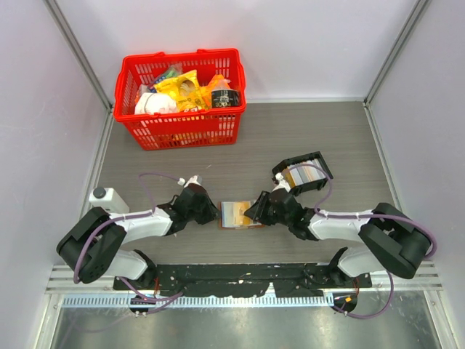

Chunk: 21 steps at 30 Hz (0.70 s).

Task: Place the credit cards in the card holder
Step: Insert the credit card into the card holder.

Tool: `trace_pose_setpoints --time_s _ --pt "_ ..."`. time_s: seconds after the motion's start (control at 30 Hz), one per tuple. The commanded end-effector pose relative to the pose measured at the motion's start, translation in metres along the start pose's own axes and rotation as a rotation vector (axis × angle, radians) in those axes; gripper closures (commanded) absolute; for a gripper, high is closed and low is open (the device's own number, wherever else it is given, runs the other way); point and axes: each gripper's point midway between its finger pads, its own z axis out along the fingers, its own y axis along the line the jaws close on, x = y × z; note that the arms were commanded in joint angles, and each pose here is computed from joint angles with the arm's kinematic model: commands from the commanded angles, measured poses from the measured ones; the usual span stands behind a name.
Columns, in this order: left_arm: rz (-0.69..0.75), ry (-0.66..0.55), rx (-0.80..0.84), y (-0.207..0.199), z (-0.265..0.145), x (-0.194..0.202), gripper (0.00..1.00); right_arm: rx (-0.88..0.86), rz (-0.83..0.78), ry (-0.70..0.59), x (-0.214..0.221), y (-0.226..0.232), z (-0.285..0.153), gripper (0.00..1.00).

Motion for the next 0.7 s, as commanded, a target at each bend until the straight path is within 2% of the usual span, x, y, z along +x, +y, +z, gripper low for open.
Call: trace_pose_setpoints --time_s 0.0,0.33,0.67 --pt "0.048 0.124 -0.274 0.08 -0.007 0.039 1.0 0.022 -0.073 -0.045 -0.016 0.008 0.002 0.65" --pt "0.049 0.133 -0.266 0.078 -0.005 0.04 1.0 -0.02 -0.085 0.057 0.0 0.019 0.026 0.65" --pt "0.056 0.137 -0.266 0.077 -0.004 0.04 1.0 -0.106 -0.161 0.088 0.001 0.038 0.031 0.65"
